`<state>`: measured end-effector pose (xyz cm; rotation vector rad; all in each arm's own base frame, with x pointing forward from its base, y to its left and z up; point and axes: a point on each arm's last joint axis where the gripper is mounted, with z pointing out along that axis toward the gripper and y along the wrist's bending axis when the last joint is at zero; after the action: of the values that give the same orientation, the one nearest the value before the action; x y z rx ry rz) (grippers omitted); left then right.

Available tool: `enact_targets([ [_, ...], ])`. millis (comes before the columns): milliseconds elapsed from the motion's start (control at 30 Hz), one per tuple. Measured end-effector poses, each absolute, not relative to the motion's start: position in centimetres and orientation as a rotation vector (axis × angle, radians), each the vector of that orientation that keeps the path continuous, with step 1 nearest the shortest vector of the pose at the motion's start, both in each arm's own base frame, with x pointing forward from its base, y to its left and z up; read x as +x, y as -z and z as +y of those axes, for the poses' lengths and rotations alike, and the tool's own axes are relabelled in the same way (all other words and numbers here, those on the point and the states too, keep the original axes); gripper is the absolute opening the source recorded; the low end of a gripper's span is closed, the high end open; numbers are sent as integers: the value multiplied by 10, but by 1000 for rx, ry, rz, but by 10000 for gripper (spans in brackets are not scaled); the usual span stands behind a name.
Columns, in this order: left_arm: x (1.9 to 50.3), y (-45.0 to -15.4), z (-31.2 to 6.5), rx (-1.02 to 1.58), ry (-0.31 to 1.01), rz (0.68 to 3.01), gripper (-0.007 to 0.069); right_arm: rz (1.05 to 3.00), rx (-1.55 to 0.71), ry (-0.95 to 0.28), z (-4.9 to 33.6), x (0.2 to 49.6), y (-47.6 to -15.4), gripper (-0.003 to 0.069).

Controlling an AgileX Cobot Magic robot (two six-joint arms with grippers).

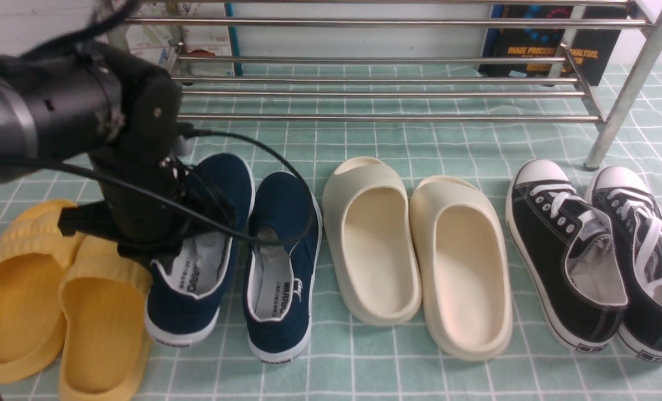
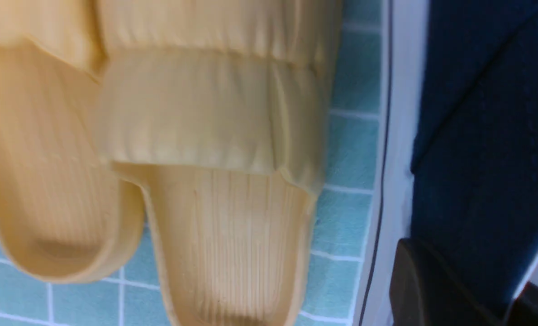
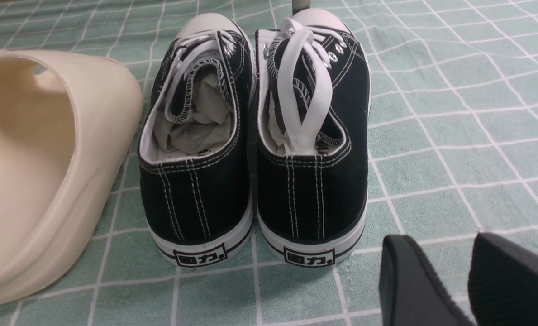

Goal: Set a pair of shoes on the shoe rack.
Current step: Use the left arm to put a shoe into the shoe rack

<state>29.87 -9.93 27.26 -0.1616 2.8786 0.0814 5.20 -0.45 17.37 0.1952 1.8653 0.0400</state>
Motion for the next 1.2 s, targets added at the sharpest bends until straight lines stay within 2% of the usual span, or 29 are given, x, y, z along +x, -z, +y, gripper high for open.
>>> enact_targets([
  [133,305,-298,-87,-218,29,2825,11,1865,195,-40,-4,52,-174,239],
  [433,331,-314,-57,-284,208,2760,11,1865,195,-40,-4,52,-174,239],
  [667,367,-314,-48,-258,198,2753,11,1865,195,-40,-4,52,-174,239],
  [933,425,-293,-56,-231,200,2777,11,1865,195,-40,-4,52,-174,239],
  [1200,464,-288,-59,-220,202,2712,11,1865,195,-40,-4,52,-174,239],
])
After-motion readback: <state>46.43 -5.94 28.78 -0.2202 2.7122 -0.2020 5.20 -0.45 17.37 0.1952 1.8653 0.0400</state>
